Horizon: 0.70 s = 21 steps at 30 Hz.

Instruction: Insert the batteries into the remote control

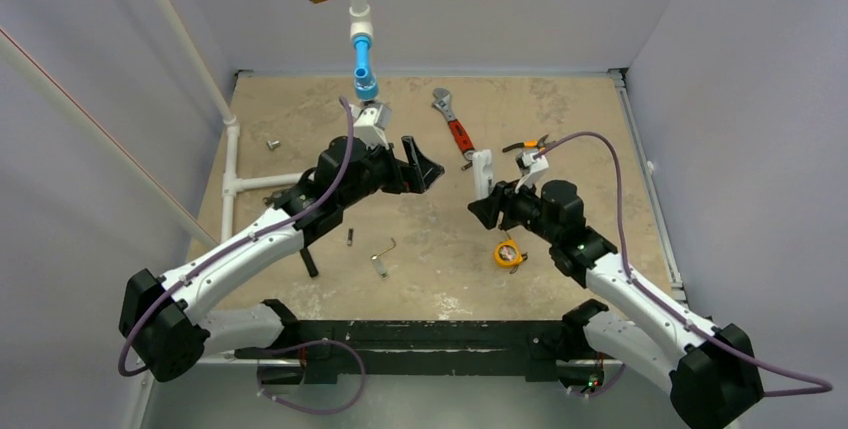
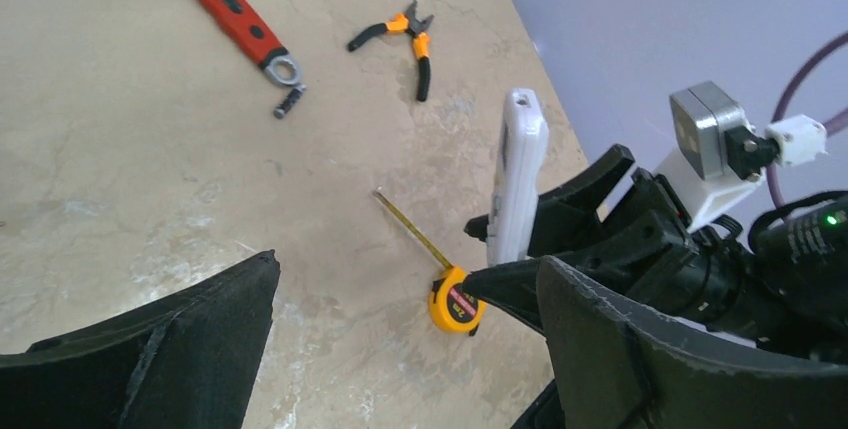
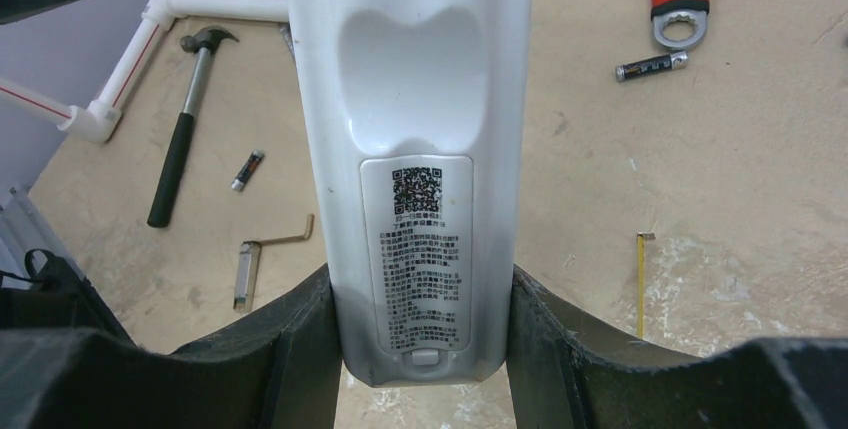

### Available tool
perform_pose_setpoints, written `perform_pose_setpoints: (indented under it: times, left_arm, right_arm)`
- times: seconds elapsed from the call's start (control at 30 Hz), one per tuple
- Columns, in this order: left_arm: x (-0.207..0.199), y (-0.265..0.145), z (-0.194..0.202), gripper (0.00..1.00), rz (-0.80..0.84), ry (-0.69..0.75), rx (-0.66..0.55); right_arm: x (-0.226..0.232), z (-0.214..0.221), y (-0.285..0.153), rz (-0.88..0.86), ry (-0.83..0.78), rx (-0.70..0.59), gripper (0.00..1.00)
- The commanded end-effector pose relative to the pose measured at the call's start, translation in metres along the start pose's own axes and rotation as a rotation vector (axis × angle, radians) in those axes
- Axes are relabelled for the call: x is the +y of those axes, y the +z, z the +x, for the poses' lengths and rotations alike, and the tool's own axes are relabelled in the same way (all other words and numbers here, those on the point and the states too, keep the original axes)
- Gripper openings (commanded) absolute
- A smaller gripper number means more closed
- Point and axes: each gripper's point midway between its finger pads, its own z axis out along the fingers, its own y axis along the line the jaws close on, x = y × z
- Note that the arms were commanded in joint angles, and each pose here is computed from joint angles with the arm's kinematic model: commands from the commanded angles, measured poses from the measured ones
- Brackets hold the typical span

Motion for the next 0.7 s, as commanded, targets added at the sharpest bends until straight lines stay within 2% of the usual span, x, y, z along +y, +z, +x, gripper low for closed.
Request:
perform_pose_setpoints:
  times: [0.0, 0.3, 0.4, 0.67]
  left_arm:
    - [-0.047, -0.002, -0.023, 0.96, 0.218, 0.037, -0.050]
    - [-0.066, 0.012, -0.018, 0.96, 0.318, 0.024, -0.008]
    - [-0.061, 0.022, -0.012, 0.92, 0.309, 0.012, 0.002]
    - [-0.056, 0.039, -0.007, 0.88, 0.296, -0.012, 0.007]
  right_arm:
    - [0.019, -0.021, 0.006, -0.076, -0.044, -0.022, 0.00]
    - [0.037, -0.027, 0.019, -0.158, -0.069, 0.009, 0.00]
    - [0.044, -0.028, 0.020, -0.194, -0.068, 0.019, 0.00]
    - [0.066, -0.028, 0.014, -0.292, -0.081, 0.039, 0.00]
